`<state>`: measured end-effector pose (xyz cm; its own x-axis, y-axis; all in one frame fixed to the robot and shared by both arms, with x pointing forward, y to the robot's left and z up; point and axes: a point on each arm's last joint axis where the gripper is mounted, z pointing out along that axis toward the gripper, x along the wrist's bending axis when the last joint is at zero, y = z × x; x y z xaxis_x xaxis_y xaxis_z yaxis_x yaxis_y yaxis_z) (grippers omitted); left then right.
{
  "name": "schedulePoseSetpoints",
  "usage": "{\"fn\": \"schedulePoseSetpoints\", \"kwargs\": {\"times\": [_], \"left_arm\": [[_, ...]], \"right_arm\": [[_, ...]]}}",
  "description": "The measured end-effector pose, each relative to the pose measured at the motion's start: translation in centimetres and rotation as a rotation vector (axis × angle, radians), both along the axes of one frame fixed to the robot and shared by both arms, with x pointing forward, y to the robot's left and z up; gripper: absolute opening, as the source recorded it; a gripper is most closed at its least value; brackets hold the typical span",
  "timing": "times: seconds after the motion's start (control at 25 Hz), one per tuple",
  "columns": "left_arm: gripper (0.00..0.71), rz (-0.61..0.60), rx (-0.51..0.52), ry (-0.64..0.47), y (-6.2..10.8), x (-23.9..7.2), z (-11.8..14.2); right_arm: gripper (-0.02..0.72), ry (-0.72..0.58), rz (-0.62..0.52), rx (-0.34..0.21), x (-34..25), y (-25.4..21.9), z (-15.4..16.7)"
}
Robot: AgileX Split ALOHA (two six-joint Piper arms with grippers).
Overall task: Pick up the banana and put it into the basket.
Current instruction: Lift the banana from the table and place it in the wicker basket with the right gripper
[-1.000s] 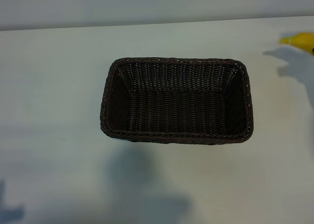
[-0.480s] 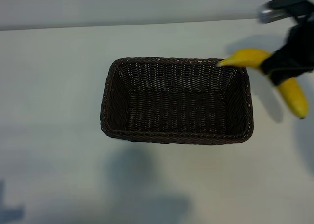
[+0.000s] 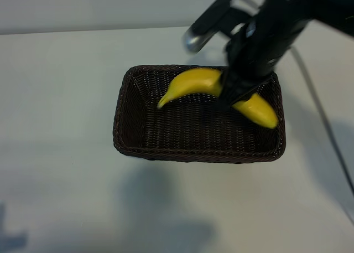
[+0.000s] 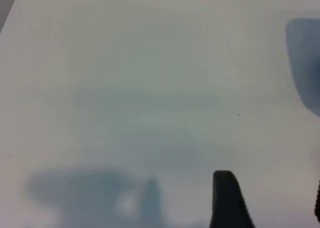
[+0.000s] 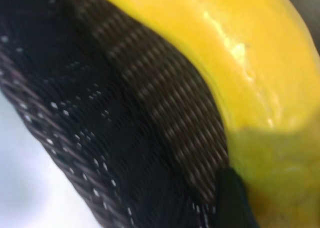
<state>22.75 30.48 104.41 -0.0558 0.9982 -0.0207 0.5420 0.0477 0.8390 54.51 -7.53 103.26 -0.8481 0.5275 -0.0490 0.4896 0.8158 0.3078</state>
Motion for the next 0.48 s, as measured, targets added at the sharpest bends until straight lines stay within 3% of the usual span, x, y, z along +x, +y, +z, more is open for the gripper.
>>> {"fn": "schedulePoseSetpoints", "kwargs": {"times": [0.12,0.48], "left_arm": [[0.450,0.000,0.000,0.000,0.0,0.0,0.0],[0.450,0.000,0.001,0.000,0.0,0.0,0.0]], "right_arm": [[0.416,-0.013,0.047,-0.018,0.4,1.2,-1.8],[0.416,0.003,-0.029,-0.031,2.5,1.8,-6.2]]}}
